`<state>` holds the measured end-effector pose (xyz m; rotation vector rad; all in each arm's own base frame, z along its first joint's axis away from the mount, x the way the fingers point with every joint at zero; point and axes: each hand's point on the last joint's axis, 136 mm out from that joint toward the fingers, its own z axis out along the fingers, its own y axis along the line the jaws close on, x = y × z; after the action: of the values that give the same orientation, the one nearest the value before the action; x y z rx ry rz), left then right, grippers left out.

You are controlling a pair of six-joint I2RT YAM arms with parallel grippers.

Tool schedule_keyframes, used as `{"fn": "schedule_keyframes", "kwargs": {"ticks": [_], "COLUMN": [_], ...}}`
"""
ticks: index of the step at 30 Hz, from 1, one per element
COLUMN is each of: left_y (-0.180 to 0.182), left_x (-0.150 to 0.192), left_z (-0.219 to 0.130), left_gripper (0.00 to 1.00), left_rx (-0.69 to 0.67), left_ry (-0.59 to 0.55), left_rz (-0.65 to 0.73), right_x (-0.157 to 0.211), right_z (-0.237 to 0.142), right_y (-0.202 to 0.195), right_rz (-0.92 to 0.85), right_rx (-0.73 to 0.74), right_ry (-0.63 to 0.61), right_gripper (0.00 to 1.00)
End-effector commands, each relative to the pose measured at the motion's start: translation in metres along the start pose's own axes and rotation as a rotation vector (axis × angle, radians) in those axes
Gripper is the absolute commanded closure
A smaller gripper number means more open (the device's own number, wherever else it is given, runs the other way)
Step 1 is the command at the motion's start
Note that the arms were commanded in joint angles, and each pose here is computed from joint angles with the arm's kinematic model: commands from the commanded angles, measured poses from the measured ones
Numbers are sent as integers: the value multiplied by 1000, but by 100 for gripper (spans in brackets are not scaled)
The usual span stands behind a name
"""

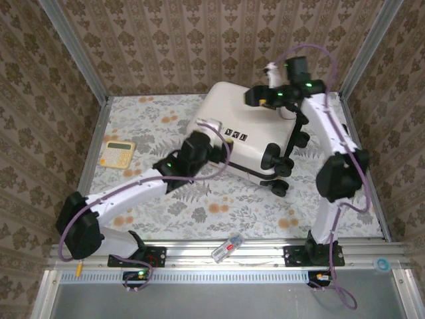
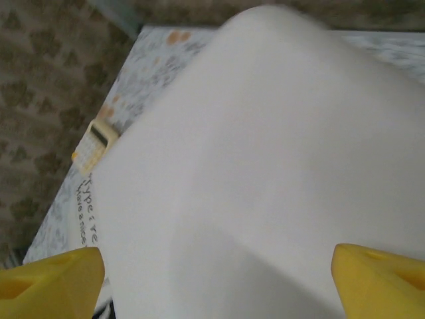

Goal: Pack the luggage

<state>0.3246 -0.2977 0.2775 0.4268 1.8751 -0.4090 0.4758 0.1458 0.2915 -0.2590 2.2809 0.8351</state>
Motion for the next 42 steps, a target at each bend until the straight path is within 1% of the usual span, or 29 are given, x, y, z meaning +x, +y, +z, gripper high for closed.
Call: {"fn": "schedule_keyframes", "kwargs": {"ticks": [1,4,6,9,11,13,16,20,22,26,30,35,37,39,42], "left_y": [35,71,85,116,131,142,158,177,179,169,161,145,133,125,112], "left_x": [-30,-31,-28,-22,-15,-9,1,19,24,34,44,48,49,52,59], "left_z": [-5,12,29,53,69,86,109,134,144,164,177,188,187,186,176], "left_gripper": [14,14,14,15,15,16,18,18,18,19,20,21,22,23,26], "left_rx": [19,25,103,169,222,265,281,223,223,273,287,317,360,371,401], "left_ry": [23,112,165,203,227,247,269,301,306,320,334,335,341,320,279], "left_rz": [-60,-142,-208,-325,-387,-444,-518,-590,-620,-677,-708,-727,-734,-767,-815], "right_x": [-10,12,31,55,67,75,85,89,88,85,81,83,82,81,81], "right_z": [-53,-78,-88,-101,-105,-105,-103,-102,-98,-81,-70,-56,-47,-30,7], "right_y": [6,-16,-32,-56,-73,-86,-109,-131,-136,-149,-160,-165,-160,-153,-129], "right_rz": [41,98,143,231,310,380,465,536,550,575,580,591,584,578,554], "right_rx": [16,80,125,177,161,109,109,112,87,6,-47,-90,-124,-155,-223], "right_ry": [-162,-210,-210,-238,-281,-320,-364,-419,-426,-435,-449,-432,-404,-362,-265], "right_gripper": [6,2,1,0,0,0,0,0,0,0,0,0,0,0,0]}}
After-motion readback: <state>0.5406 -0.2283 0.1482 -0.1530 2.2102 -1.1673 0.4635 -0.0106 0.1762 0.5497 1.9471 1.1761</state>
